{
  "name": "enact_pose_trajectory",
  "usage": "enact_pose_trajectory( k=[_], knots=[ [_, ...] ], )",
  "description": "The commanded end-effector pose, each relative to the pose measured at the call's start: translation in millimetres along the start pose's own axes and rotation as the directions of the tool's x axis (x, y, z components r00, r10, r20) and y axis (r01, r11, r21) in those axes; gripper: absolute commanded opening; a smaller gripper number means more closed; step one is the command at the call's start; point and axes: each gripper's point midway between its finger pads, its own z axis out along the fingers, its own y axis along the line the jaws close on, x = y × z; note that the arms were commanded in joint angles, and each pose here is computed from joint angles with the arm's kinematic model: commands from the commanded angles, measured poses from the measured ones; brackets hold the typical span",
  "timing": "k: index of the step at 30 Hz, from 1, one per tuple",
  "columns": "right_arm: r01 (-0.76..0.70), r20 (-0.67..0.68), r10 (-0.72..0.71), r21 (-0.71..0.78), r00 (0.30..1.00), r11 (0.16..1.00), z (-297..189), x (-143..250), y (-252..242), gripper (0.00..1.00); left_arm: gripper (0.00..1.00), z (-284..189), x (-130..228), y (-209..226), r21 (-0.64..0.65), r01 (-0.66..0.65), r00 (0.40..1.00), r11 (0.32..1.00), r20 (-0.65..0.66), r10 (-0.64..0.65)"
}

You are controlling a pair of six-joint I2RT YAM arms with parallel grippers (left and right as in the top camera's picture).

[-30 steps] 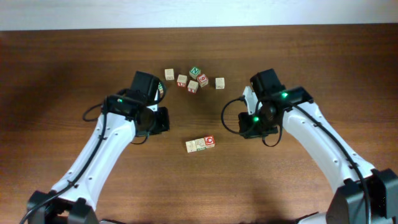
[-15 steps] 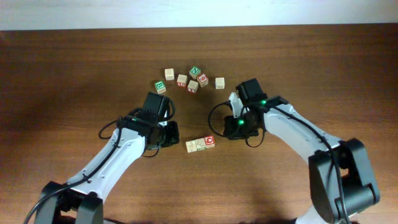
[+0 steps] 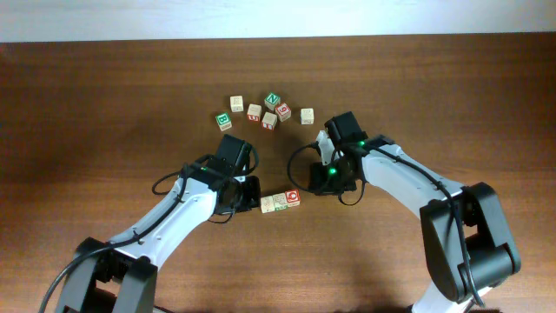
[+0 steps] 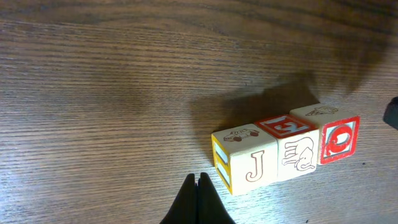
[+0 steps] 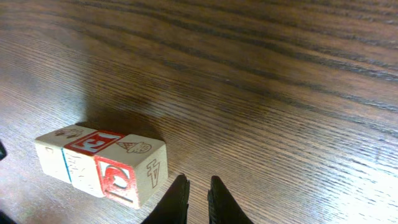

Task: Rotate 3 blocks

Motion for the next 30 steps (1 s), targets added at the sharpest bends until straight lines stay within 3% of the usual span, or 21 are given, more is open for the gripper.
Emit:
enact_pose_trajectory(
  k=[1,30],
  knots=[
    [-0.010,-0.027,0.010,-0.004,1.000,1.000,8.4,5.5,-0.5,0.14,0.00,5.8,6.2,1.7,0.000,0.026,0.999,1.000,-0.029,-0.026],
    [-0.009,-0.027,0.009,-0.020,1.000,1.000,9.0,4.8,2.0,0.13,0.00,15.0,12.1,-1.3,0.019,0.066,0.995,0.998,-0.074,-0.065]
  ],
)
